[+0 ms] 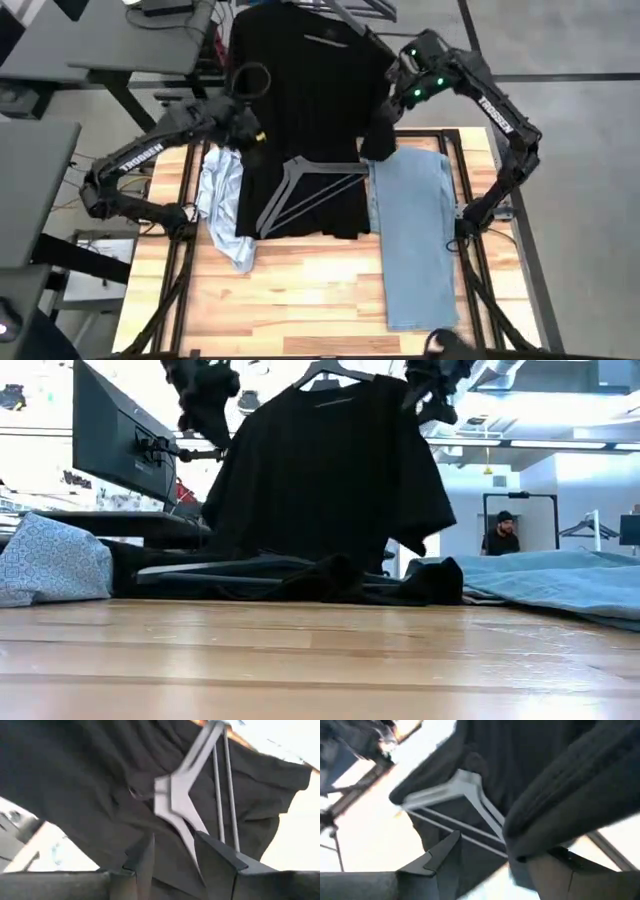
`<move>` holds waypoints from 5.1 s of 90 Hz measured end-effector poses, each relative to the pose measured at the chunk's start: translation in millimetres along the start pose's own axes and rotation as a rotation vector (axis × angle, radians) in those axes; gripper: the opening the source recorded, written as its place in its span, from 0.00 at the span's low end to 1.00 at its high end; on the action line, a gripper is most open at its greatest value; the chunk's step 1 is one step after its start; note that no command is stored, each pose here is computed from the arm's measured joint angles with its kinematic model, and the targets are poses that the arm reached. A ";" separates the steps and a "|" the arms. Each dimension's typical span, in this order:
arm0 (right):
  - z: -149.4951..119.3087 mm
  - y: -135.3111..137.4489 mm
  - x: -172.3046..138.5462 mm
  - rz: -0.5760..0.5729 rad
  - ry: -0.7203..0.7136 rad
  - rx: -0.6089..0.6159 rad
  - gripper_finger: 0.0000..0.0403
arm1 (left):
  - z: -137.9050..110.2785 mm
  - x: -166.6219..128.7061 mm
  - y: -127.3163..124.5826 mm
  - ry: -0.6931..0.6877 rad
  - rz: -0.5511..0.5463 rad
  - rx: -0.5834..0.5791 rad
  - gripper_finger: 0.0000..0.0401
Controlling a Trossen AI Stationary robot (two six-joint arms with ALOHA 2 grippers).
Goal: Hang clothes
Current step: Hang the black shirt on the rack, then adjust the grey hangers, then adjust black shirt on the rack
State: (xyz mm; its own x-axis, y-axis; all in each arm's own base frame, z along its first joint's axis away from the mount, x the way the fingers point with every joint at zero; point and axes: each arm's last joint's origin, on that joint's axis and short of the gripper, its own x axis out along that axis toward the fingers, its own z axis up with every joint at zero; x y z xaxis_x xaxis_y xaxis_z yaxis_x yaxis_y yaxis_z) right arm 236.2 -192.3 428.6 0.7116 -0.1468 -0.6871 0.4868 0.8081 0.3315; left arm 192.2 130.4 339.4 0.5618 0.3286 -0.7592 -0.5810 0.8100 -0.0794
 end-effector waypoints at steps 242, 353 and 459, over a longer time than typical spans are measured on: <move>-109.3 68.4 293.2 -0.133 0.110 0.513 0.47 | -111.5 124.9 18.0 0.271 -0.033 0.091 0.31; -186.1 202.6 249.6 0.065 0.379 0.225 0.47 | -80.8 95.8 43.5 0.118 0.044 -0.033 0.31; 30.5 -134.3 146.9 -0.222 -0.293 0.144 0.47 | -7.1 3.6 -1.9 -0.260 -0.058 -0.150 0.31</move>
State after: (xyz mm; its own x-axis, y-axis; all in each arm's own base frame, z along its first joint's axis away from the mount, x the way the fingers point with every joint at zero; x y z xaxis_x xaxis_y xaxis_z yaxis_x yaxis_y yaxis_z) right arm 290.8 -339.8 302.9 0.6855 -0.4824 -0.5453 0.6962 0.6534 0.2972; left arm 191.2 126.5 332.3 0.7171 0.4129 -0.5615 -0.6133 0.7565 -0.2269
